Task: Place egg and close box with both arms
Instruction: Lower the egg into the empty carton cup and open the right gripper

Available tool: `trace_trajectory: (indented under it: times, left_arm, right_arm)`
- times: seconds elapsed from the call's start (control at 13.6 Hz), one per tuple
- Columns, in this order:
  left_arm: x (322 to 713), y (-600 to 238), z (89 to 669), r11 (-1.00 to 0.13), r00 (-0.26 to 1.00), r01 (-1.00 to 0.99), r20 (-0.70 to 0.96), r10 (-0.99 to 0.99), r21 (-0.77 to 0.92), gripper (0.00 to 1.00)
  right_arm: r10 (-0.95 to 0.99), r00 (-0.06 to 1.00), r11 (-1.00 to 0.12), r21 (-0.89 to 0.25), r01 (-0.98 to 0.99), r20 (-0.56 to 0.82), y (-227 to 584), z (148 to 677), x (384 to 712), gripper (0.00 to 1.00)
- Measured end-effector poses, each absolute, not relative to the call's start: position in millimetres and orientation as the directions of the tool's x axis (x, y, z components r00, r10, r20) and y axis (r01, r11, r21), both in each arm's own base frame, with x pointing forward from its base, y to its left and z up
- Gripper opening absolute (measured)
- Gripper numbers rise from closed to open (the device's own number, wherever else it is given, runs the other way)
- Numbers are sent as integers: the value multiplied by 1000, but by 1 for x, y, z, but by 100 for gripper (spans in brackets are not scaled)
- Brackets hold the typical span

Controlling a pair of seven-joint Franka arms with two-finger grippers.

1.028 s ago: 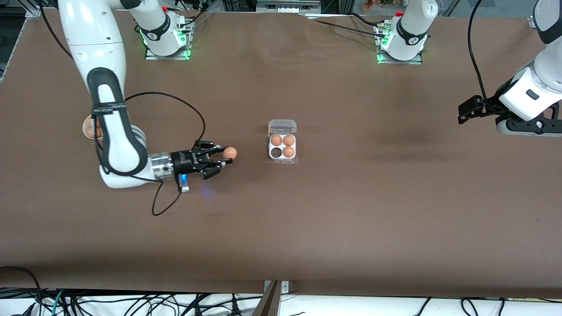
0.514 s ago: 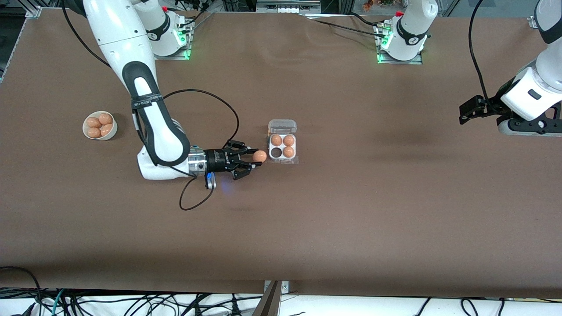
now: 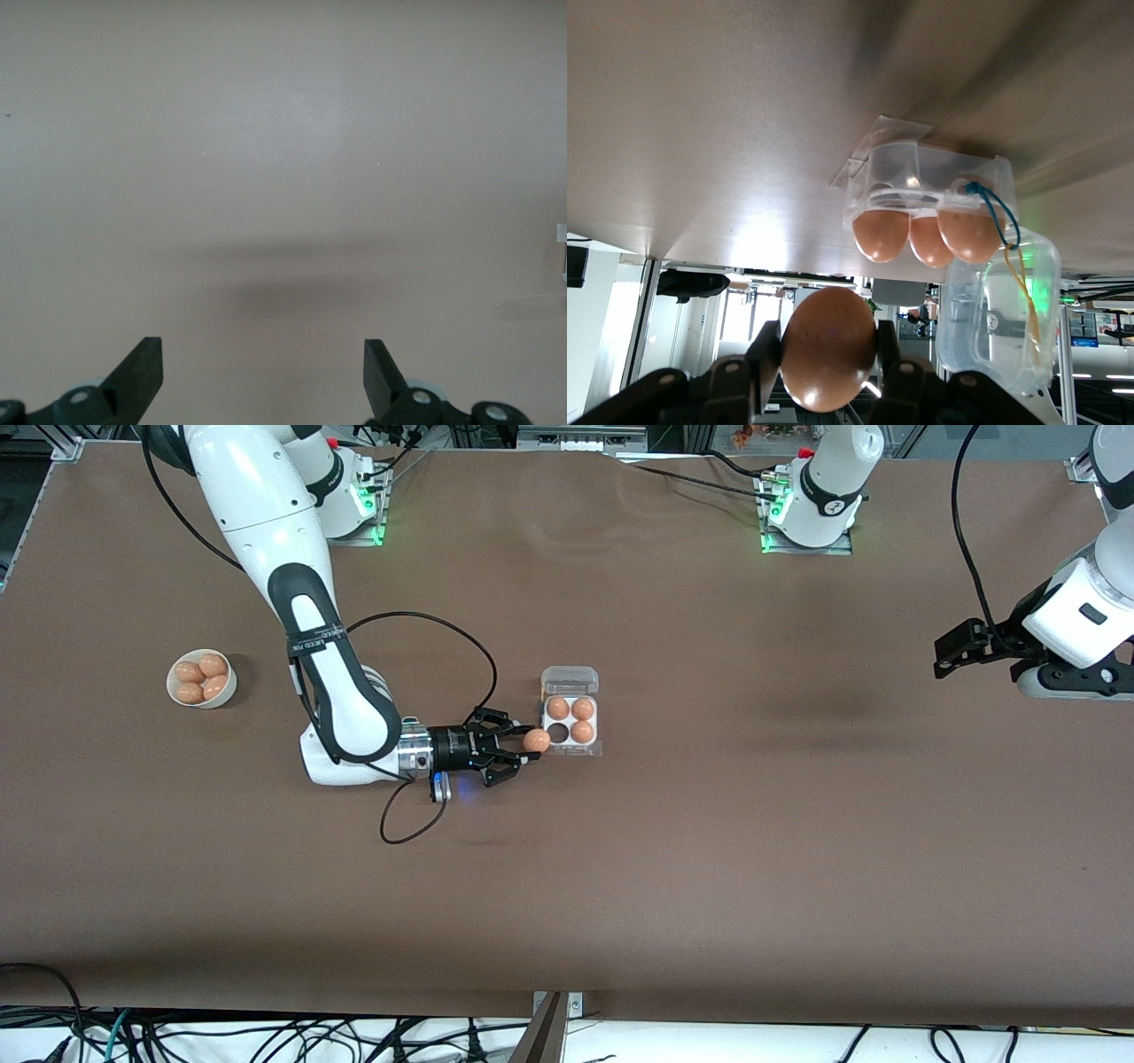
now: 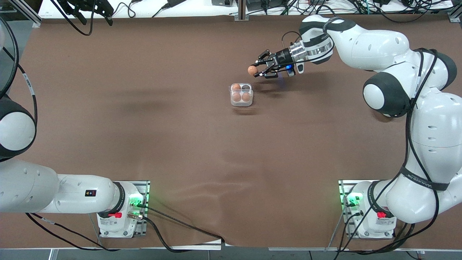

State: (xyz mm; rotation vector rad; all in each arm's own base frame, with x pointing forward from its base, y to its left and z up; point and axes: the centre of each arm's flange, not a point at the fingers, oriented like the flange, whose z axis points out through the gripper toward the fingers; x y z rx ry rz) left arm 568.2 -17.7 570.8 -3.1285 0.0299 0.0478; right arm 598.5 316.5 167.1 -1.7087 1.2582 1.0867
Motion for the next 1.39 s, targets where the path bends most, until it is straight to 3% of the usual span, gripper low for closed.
trace_trajectory:
  times: [1.39]
  left_arm:
    - [572,-18,562,-1000,999,-19,-45,-19,-12,100]
  right_arm:
    - [-374,198,-303,-82,-949,-906,364,135,565,48]
